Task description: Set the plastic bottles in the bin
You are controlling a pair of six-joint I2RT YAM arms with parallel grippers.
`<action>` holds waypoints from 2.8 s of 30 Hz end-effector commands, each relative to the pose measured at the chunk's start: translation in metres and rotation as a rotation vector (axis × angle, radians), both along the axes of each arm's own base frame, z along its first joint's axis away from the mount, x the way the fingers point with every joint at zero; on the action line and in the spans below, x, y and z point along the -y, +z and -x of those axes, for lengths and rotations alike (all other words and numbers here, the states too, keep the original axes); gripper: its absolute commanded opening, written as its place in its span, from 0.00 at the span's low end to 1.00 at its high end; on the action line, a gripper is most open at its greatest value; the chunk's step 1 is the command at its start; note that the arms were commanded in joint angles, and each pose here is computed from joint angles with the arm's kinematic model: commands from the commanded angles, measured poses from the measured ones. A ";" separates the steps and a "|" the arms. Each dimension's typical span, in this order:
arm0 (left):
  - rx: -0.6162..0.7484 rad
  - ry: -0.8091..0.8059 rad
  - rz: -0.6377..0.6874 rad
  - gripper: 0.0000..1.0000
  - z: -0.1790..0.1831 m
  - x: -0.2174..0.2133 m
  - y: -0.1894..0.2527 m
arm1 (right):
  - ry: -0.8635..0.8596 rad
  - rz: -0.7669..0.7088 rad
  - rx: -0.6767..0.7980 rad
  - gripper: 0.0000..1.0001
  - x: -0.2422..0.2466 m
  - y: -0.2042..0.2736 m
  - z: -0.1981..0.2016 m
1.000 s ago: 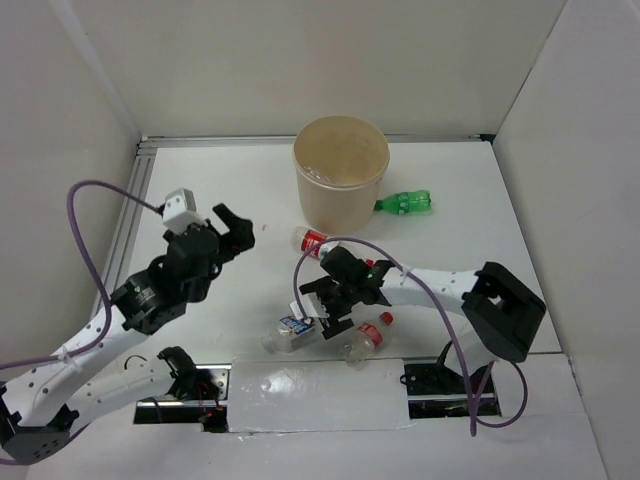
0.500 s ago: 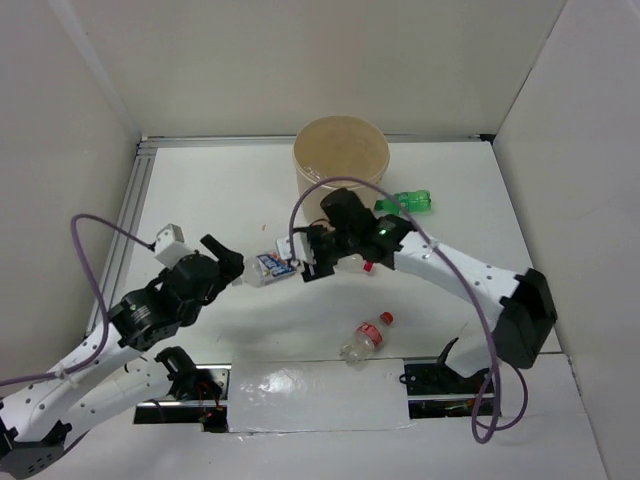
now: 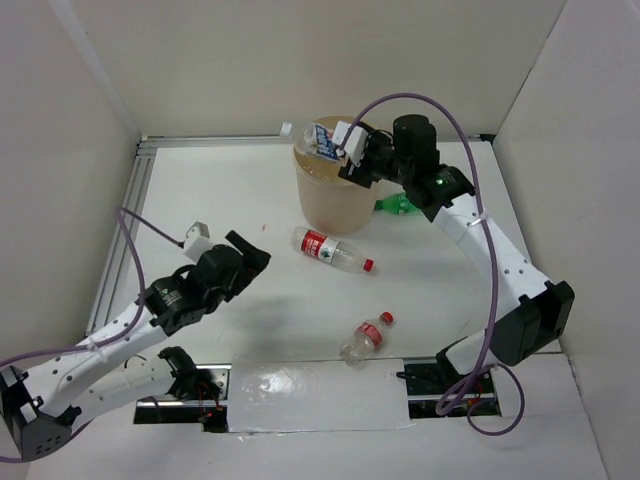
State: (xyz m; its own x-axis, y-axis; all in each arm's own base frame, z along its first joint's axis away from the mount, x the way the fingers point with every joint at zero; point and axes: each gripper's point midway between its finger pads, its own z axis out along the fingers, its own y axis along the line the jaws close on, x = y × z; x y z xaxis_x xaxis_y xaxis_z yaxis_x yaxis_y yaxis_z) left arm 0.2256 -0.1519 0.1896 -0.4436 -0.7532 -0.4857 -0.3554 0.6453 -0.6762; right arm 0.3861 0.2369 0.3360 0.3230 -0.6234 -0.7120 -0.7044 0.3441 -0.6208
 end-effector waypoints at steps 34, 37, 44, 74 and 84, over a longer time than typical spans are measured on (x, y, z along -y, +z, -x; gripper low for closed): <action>-0.375 0.088 0.213 1.00 -0.105 0.204 -0.121 | -0.233 -0.295 -0.356 0.99 0.167 -0.062 0.085; -0.401 0.106 0.168 0.93 -0.105 0.200 -0.141 | -0.197 -0.284 -0.408 0.99 0.164 -0.083 0.107; -0.401 0.091 0.099 0.36 -0.095 0.183 -0.151 | 0.049 -0.292 -0.489 0.99 0.137 -0.117 0.154; 0.680 -0.078 -0.382 0.27 -0.213 0.160 0.210 | 0.710 0.173 -0.414 0.92 0.071 -0.218 0.260; 0.608 -0.102 -0.442 0.96 -0.242 0.151 0.198 | 0.676 0.273 -0.419 0.97 0.038 -0.244 0.257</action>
State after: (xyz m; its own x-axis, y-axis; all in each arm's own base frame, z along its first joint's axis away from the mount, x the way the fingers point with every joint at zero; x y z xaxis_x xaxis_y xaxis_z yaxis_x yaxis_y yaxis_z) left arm 0.4796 -0.3108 0.3357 -0.1342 -0.3527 -0.9261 0.0242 0.9331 -0.3589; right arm 0.1090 0.1830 0.0922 0.4149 -0.5352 -0.7358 -0.8876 -0.4157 -0.1982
